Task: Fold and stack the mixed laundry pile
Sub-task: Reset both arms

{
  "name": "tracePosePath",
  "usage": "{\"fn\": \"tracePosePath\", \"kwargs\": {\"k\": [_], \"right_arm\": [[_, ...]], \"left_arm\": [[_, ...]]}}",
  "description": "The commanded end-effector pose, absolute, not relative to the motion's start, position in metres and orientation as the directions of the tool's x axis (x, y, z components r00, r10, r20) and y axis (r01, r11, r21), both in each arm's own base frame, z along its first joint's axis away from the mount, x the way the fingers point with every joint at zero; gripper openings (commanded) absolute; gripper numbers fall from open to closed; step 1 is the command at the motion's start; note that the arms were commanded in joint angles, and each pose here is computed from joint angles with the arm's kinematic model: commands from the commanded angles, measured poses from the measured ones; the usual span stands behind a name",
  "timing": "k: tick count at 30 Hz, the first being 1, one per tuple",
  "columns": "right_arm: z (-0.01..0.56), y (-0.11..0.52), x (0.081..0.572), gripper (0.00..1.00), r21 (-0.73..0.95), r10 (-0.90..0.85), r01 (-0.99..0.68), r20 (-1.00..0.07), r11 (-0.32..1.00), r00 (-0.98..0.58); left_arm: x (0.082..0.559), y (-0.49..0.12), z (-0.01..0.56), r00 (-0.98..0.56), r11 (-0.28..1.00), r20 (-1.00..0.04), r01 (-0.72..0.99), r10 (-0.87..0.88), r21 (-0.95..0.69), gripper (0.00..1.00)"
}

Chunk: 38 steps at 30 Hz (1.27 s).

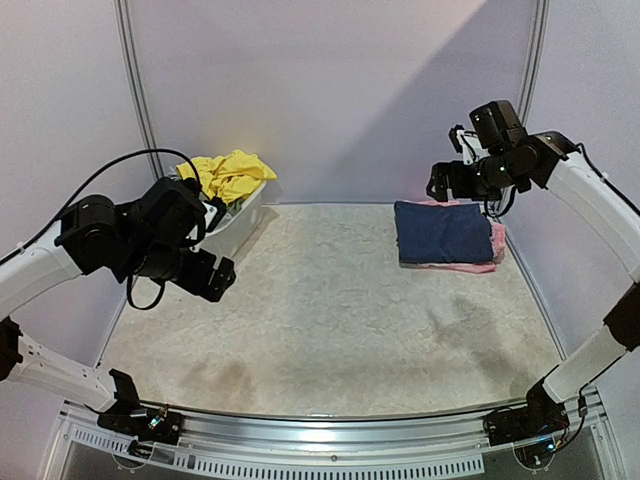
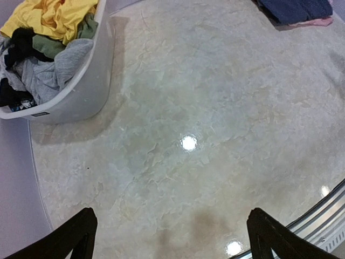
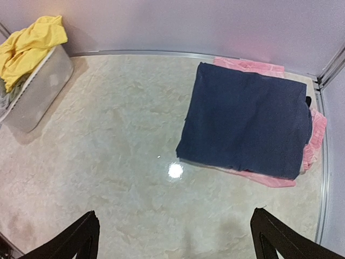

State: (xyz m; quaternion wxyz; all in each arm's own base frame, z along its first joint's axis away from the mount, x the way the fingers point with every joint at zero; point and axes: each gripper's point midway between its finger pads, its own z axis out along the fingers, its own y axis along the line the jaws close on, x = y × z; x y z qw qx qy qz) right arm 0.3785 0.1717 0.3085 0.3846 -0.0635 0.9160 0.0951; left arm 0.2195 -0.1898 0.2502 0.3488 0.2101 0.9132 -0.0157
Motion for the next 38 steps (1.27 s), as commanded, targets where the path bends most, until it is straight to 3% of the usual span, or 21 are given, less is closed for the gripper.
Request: {"fn": "tracePosePath", "kwargs": {"k": [1,12,23,38], "right_arm": [[0.318,0.185,0.346,0.99,0.236,0.048,-0.185,-0.729,0.954,-0.683],[0.307,0.143,0.275,0.99,0.361,0.236,-0.055,-0.711,0.931,-0.662],[0.326,0.105,0.225,0.99,0.494,0.391,-0.043,-0.736,0.869,-0.552],[0.324,0.101,0.222,0.99,0.479,0.385,-0.031,-0.74,0.877,-0.551]], "left_arm": [[0.222,-0.166,0.262,-0.661,0.917,-0.655,0.374,0.367,0.136,1.0],[0.25,-0.126,0.289,-0.654,0.945,-0.686,0.276,0.319,0.176,1.0],[0.254,-0.111,0.307,-0.626,0.979,-0.769,0.204,0.127,-0.004,1.0],[0.249,-0.108,0.316,-0.603,0.981,-0.796,0.178,0.048,-0.076,1.0]]}}
